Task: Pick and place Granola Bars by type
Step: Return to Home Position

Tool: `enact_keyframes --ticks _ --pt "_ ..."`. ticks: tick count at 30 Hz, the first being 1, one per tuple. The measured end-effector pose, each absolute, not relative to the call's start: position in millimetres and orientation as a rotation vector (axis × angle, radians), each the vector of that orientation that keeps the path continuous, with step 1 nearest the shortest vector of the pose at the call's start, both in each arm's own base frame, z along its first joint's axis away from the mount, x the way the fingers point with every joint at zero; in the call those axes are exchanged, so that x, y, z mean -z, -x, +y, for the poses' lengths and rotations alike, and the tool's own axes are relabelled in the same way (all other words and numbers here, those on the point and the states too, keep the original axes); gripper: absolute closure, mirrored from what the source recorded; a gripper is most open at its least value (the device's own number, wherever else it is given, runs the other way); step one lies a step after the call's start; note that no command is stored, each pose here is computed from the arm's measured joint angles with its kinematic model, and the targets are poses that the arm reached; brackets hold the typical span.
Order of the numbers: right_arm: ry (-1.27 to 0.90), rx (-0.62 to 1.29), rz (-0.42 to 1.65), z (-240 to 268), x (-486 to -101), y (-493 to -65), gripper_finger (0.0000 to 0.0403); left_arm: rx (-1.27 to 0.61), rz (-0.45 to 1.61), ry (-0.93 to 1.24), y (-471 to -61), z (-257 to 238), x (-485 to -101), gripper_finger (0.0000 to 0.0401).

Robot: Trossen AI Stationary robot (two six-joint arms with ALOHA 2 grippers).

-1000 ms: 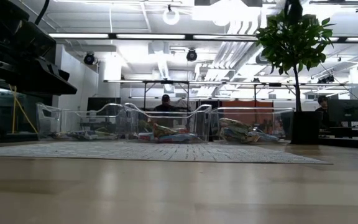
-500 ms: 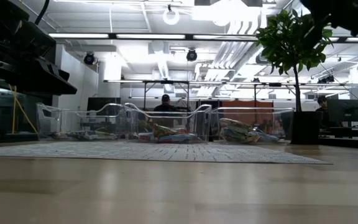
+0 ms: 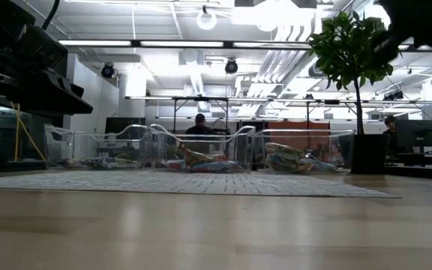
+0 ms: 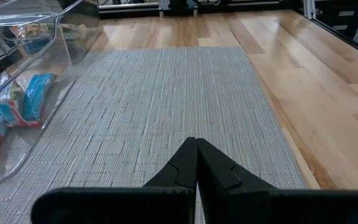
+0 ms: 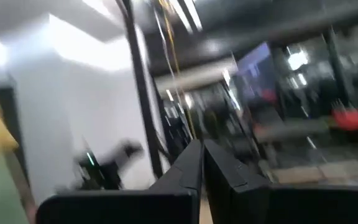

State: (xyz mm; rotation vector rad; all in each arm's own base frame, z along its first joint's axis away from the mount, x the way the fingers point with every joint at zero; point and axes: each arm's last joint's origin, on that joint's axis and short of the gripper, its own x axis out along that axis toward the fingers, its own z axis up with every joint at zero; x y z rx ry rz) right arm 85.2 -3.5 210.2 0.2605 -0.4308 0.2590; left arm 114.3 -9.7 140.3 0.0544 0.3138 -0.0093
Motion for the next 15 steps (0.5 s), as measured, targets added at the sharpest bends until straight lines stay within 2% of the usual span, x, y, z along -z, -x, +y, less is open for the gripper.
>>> enact_keyframes --ticks 7,15 --pt "-0.265 -0.069 -0.102 -9 -177 -96 0.0402 0.01 0.314 -0.054 -114 -10 -140 0.0401" --pt "-0.215 0.036 -0.041 -11 -170 -97 0.0403 0.01 0.314 -0.054 -114 -10 -140 0.0401"
